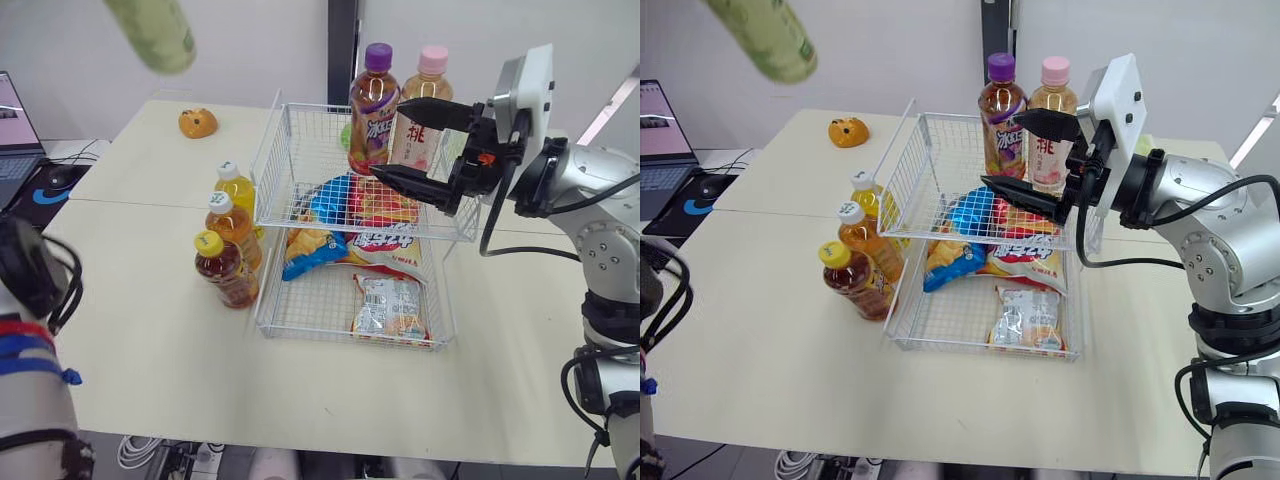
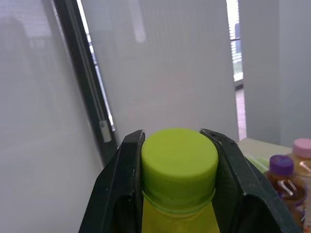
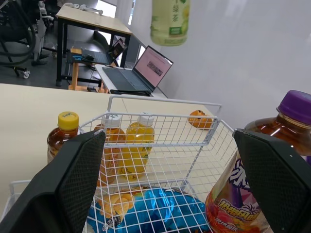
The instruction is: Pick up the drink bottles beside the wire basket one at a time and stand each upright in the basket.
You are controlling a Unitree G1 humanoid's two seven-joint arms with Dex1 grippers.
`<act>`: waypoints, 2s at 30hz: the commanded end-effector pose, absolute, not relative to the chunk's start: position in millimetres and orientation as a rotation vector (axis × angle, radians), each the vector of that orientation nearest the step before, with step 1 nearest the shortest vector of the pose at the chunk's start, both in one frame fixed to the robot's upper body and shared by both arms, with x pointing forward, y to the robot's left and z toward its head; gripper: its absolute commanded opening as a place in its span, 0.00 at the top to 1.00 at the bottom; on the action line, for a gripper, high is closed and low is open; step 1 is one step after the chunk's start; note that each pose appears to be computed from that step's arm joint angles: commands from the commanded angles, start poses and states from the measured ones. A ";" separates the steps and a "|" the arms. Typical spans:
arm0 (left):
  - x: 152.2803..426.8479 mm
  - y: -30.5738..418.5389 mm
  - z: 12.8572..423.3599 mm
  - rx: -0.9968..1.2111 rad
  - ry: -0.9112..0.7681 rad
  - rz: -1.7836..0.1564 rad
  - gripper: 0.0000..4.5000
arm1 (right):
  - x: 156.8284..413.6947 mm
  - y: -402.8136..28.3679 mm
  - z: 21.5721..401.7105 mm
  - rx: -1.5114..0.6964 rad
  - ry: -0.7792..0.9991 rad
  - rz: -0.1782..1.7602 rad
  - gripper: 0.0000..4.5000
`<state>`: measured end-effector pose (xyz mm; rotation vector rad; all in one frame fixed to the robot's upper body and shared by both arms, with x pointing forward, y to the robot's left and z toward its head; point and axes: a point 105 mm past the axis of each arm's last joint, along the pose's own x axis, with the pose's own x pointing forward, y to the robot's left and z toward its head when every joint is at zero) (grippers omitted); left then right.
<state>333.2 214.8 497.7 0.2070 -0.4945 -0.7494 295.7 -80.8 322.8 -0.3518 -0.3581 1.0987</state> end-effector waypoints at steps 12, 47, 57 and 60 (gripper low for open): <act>373.5 123.9 477.1 0.137 -0.420 -1.001 0.70 | 277.0 -99.9 334.4 -0.371 -0.416 0.939 0.00; 406.0 152.5 408.7 0.119 -0.339 -0.931 0.00 | 270.5 -99.9 331.8 -0.373 -0.364 0.951 0.00; 340.2 310.1 361.4 0.155 -0.347 -0.442 0.00 | 284.5 -76.3 328.5 -0.355 -0.367 1.171 0.00; 302.4 331.7 325.3 0.117 -0.312 -0.337 0.00 | 286.6 -68.2 330.2 -0.341 -0.376 1.244 0.00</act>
